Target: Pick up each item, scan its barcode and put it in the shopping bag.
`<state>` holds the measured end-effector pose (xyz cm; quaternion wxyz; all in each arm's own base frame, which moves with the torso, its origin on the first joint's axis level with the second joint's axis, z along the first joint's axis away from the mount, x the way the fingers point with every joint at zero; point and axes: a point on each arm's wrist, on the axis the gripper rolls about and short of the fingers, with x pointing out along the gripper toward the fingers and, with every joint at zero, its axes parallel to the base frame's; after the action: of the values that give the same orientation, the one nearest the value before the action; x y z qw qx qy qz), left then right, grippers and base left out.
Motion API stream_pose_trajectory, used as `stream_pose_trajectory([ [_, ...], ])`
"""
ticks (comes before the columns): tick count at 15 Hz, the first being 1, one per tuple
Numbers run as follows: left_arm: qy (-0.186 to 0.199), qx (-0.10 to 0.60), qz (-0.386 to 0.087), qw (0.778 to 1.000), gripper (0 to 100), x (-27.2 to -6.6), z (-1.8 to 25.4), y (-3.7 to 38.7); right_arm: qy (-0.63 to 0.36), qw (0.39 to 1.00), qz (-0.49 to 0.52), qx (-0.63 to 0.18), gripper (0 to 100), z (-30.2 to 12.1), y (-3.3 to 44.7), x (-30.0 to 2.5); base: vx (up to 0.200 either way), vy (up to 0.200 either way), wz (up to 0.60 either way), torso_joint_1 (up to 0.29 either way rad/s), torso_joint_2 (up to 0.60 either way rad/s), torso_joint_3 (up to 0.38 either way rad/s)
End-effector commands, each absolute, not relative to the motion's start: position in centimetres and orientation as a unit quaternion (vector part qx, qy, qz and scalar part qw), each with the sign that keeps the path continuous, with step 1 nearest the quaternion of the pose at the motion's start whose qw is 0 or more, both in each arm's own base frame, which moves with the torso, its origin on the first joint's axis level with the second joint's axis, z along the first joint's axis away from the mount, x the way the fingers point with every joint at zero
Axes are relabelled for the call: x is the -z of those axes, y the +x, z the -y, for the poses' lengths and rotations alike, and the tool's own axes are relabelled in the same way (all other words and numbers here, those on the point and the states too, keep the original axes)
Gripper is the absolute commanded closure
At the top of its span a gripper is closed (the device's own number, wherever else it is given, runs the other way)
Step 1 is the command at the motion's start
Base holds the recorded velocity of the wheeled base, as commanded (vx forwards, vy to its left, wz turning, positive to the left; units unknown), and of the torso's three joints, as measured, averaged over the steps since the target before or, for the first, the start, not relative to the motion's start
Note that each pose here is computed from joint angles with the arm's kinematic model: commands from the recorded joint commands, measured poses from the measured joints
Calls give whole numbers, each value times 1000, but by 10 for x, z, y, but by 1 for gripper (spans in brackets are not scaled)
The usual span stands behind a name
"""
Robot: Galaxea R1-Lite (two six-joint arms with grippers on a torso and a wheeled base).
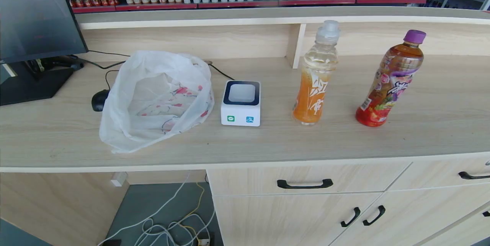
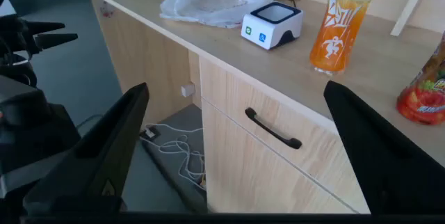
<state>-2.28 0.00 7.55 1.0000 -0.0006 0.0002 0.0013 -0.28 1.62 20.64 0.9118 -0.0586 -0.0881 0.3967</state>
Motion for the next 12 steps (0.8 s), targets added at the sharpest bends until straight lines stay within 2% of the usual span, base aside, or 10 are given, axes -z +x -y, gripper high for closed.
stream_pose_trajectory([
  [1, -1, -2, 0, 1000, 0, -75, 0, -23, -86, 911, 69, -397, 0, -17, 41, -216, 0, 0, 0, 0, 0, 0],
  [4, -1, -2, 0, 1000, 0, -75, 0, -23, -112, 924, 60, -360, 0, -16, 65, -220, 0, 0, 0, 0, 0, 0],
  [8, -1, -2, 0, 1000, 0, -75, 0, -23, -119, 949, 57, -287, 0, -20, 70, -226, 0, 0, 0, 0, 0, 0],
  [12, -1, -2, 0, 1000, 0, -75, 0, -23, -172, 958, 49, -223, 0, -36, 80, -231, 0, 0, 0, 0, 0, 0],
])
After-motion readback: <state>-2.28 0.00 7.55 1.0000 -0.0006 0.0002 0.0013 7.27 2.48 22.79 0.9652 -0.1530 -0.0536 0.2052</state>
